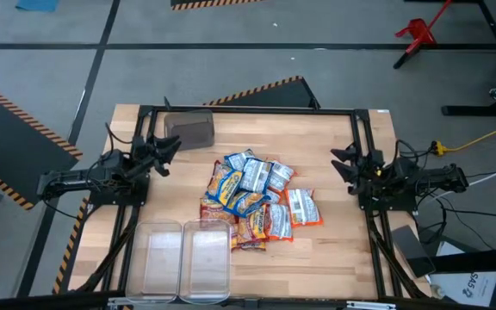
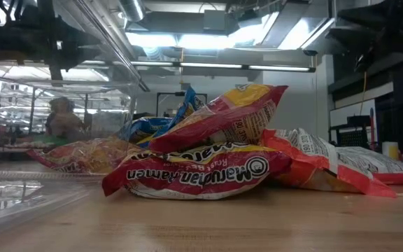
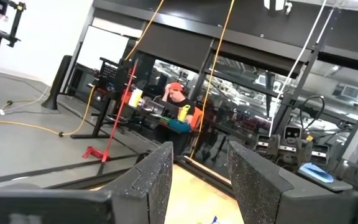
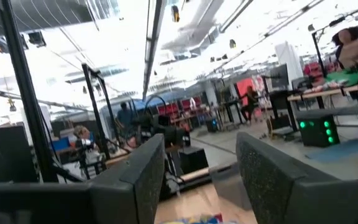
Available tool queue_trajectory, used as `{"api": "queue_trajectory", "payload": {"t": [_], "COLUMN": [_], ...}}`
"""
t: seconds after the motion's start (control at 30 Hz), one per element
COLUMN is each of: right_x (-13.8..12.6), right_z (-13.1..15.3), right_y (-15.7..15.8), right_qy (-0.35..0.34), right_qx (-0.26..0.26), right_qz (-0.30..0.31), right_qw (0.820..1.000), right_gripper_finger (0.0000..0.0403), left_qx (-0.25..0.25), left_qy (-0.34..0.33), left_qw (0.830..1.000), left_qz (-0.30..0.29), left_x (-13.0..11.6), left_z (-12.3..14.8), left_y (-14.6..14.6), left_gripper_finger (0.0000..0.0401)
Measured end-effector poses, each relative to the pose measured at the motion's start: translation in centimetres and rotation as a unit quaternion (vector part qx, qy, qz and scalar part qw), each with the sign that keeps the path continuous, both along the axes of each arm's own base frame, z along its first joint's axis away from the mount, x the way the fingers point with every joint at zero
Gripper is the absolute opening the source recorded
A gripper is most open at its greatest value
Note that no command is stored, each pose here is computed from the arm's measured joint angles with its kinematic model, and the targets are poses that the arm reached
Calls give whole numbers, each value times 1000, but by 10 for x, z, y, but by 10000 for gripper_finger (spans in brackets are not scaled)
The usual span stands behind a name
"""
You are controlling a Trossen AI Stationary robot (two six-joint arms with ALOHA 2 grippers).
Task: Sort Maruchan noodles
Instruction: Put the blue noodle pack into the black bin
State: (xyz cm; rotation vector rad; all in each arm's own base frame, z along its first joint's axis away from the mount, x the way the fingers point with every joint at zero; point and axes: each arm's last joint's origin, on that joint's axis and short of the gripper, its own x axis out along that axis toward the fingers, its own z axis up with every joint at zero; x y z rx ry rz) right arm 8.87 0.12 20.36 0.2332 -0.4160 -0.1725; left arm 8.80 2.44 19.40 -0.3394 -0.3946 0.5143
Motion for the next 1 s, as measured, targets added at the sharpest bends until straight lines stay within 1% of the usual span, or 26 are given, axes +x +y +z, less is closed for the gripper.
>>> {"api": "queue_trajectory", "payload": {"t": [0.33,0.4,0.5,0.53,0.73,0.87,0.93,1.0], "right_x": [-2,-2,-2,-2,-1,0,-1,-1], "right_z": [3,3,3,2,-1,-3,-3,-2], "right_y": [0,-1,-3,-3,-5,-5,-5,-5], "right_qy": [-19,-16,-12,-10,8,20,20,22], "right_qx": [5,7,10,13,24,21,20,17], "right_qz": [-3,-17,-45,-53,-85,-85,-87,-98], "right_qw": [1000,1000,999,998,996,996,996,995], "right_gripper_finger": [186,186,186,186,186,187,194,210], "left_qx": [0,-2,-13,-17,-22,-14,-2,7], "left_qy": [-1,-5,-15,-20,-34,-47,-47,-50], "left_qw": [1000,1000,999,999,999,999,999,999], "left_qz": [2,9,38,40,31,19,8,-4], "left_x": [0,-1,-2,-2,-3,-5,-6,-7], "left_z": [0,1,2,2,5,14,18,23], "left_y": [0,0,2,2,2,1,0,-1], "left_gripper_finger": [147,147,147,147,147,151,159,170]}}
